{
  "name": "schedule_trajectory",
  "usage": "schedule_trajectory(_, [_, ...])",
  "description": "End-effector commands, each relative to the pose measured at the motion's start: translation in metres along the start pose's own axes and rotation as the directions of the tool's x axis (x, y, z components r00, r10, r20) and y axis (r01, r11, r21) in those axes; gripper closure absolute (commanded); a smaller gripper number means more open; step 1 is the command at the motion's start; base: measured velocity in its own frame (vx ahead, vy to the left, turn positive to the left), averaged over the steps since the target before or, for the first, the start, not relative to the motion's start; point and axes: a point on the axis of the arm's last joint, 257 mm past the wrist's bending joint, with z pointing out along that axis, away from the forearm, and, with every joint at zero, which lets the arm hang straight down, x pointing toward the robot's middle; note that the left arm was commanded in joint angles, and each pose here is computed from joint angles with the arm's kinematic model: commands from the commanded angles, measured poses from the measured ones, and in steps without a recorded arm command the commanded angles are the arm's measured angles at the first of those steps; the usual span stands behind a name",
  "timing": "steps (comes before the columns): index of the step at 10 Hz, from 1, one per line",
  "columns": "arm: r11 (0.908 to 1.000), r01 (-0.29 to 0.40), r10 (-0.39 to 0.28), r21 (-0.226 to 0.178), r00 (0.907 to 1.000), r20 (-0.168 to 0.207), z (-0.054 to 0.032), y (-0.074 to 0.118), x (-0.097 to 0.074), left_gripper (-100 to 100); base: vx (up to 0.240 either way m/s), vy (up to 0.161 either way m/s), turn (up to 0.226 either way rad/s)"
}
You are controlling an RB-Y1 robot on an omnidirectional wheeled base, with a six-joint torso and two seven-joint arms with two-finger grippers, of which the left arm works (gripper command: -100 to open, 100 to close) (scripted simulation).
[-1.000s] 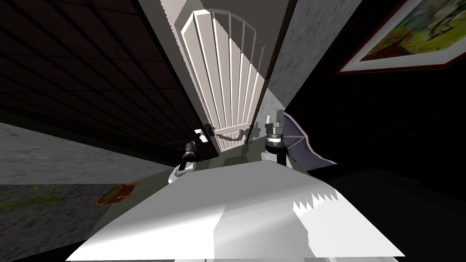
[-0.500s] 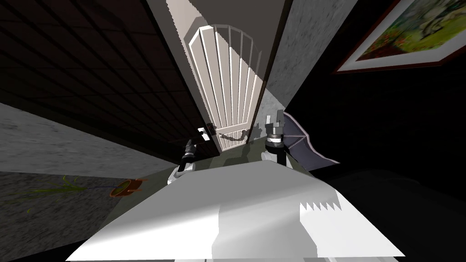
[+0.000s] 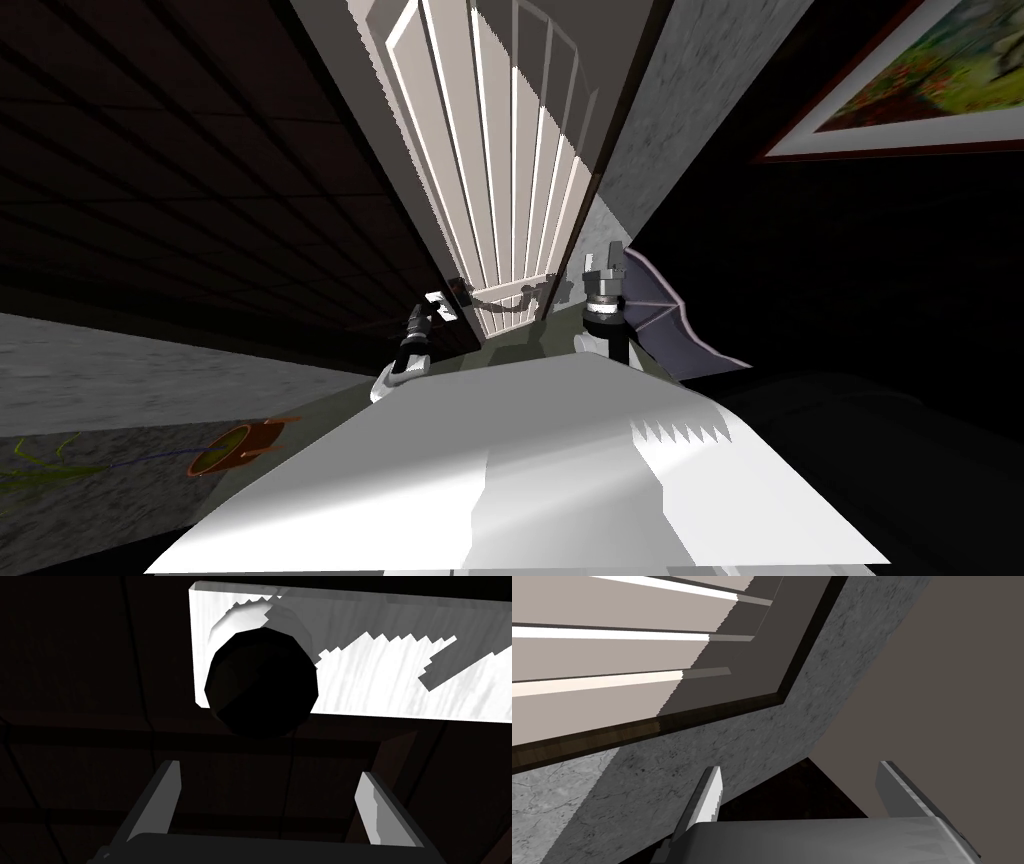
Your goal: Pull the door open
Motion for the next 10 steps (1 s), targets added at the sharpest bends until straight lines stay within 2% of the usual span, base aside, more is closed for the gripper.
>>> schedule_trajectory(1, [0.9998,0.008,-0.008,0.019,0.9998,-0.019,0.0069,-0.008,0.014,-100,0.208,-0.082,-0.134])
schedule_trajectory(2, [0.9999,0.005,-0.004,0.013,0.9999,-0.012,0.0036,-0.006,0.008,-100,0.089,-0.039,-0.019])
schedule_trajectory(3, [0.9999,0.005,-0.004,0.013,0.9999,-0.012,0.0036,-0.006,0.008,100,-0.008,0.004,0.022])
schedule_trajectory(8, [0.9999,0.005,-0.004,0.013,0.9999,-0.012,0.0036,-0.006,0.008,100,-0.017,0.005,-0.007])
schedule_trajectory(9, [1.0000,-0.001,0.001,-0.004,1.0000,-0.005,-0.0021,0.001,0.001,100,-0.076,0.014,0.031])
schedule_trajectory(10, [1.0000,-0.002,0.002,-0.008,1.0000,-0.002,-0.0037,0.003,-0.001,100,-0.175,0.041,0.011])
